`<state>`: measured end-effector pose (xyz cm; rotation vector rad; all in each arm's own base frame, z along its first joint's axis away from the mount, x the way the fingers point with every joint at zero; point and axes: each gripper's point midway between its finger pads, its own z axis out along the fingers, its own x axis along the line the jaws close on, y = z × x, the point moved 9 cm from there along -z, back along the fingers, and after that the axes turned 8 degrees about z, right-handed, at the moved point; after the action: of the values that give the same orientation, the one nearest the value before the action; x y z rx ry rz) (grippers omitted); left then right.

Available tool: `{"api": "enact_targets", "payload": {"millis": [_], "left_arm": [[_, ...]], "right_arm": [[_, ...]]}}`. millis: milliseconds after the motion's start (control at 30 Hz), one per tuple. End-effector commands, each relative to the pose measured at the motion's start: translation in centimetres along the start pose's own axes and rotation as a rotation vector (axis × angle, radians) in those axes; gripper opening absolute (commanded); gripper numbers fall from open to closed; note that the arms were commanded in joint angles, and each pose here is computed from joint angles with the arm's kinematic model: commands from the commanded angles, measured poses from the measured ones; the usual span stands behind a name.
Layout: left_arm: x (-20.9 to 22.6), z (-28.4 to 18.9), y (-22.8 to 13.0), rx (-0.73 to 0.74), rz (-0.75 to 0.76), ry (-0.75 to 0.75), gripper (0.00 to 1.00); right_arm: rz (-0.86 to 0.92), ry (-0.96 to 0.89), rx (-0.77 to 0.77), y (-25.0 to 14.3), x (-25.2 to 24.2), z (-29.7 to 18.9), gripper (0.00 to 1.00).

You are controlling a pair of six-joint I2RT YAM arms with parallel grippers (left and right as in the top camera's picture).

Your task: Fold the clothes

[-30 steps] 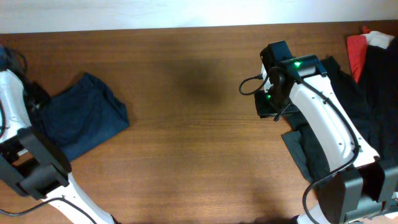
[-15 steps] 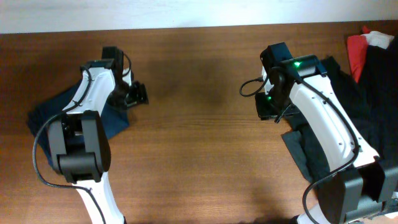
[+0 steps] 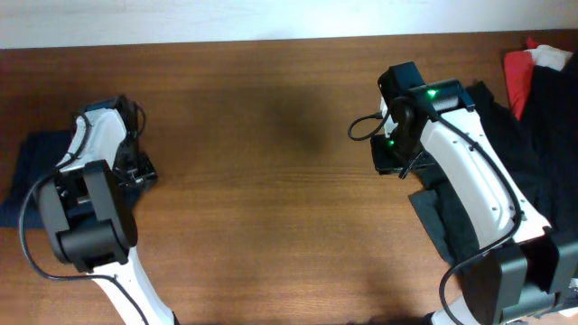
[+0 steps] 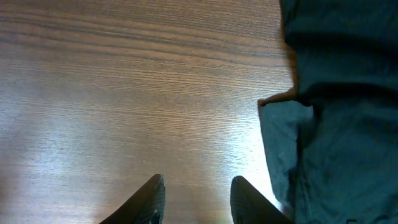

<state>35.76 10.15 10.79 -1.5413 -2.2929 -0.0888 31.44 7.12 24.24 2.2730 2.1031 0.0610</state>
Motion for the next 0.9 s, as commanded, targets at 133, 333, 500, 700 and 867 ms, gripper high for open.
{"api": "enact_targets", "payload": {"millis": [133, 333, 500, 700, 867], "left_arm": [[-7.4, -8.4, -2.3, -0.23, 0.268, -0.106, 0.69], [-11.9, -9.9, -9.0, 0.006, 0.562, -0.294, 0.71], [-10.0, -12.6, -12.5, 0.071, 0.616, -0.387, 0.7], [-5.3, -16.1, -18.4, -0.333, 0.596, -0.498, 0.71], [0.0, -16.0, -25.0, -0.848, 0.499, -0.548, 0.87]], "right_arm": [[0.02, 0.054, 0.001, 0.8, 0.3, 0.5, 0.97], [0.132, 0.255, 0.204, -0.4, -2.9, 0.7, 0.99], [0.191, 0.254, 0.299, -3.2, -6.7, 0.4, 0.99], [0.164, 0.282, -0.025, -8.8, -7.2, 0.8, 0.99], [0.104, 0.307, -0.461, -12.7, -7.3, -3.3, 0.99]]}}
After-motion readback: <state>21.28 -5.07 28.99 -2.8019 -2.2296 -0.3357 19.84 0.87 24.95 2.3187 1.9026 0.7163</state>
